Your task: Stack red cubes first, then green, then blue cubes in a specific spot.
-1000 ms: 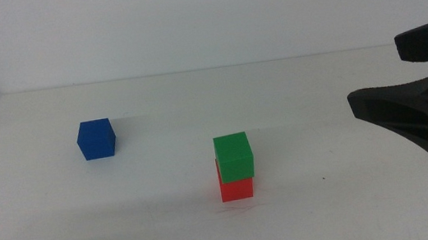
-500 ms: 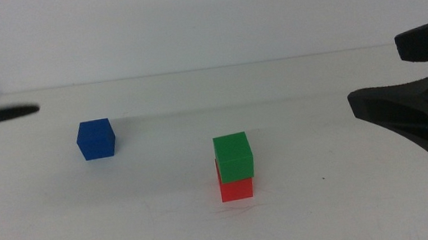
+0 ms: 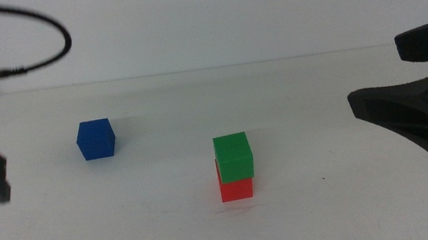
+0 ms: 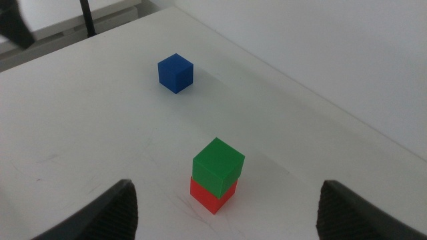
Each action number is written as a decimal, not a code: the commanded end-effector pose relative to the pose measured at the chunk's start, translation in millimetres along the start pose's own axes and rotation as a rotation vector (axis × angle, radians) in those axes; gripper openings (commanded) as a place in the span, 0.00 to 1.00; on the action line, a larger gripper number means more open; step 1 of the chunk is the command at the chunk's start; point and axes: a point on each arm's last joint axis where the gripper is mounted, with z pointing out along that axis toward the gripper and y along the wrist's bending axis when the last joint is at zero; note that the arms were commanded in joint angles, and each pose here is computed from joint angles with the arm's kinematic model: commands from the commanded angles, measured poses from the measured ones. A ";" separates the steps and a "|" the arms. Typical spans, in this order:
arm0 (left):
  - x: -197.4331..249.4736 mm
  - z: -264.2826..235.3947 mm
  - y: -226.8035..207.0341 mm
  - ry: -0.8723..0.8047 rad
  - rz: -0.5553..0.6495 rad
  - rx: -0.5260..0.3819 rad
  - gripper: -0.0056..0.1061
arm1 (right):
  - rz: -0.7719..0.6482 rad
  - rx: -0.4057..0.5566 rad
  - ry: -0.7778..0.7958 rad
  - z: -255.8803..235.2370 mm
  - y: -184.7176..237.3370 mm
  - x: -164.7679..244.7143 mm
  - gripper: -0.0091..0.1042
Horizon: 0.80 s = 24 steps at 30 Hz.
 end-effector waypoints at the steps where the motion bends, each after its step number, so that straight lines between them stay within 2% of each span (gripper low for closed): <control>1: -20.4 -13.1 -1.4 -0.096 -0.009 0.010 0.89 | -0.012 0.031 -0.101 -6.5 -3.6 -14.2 0.91; 8: -68.9 -0.1 -4.9 -0.104 -0.076 0.028 0.89 | -0.012 0.031 -0.101 -6.5 -3.6 -14.2 0.91; 18: -153.1 51.3 -46.9 -0.075 0.024 0.032 0.89 | -0.012 0.031 -0.101 -6.5 -3.6 -14.2 0.91; 24: -184.5 90.2 -58.5 -0.017 0.034 0.027 0.89 | -0.012 0.031 -0.101 -6.5 -3.6 -14.2 0.91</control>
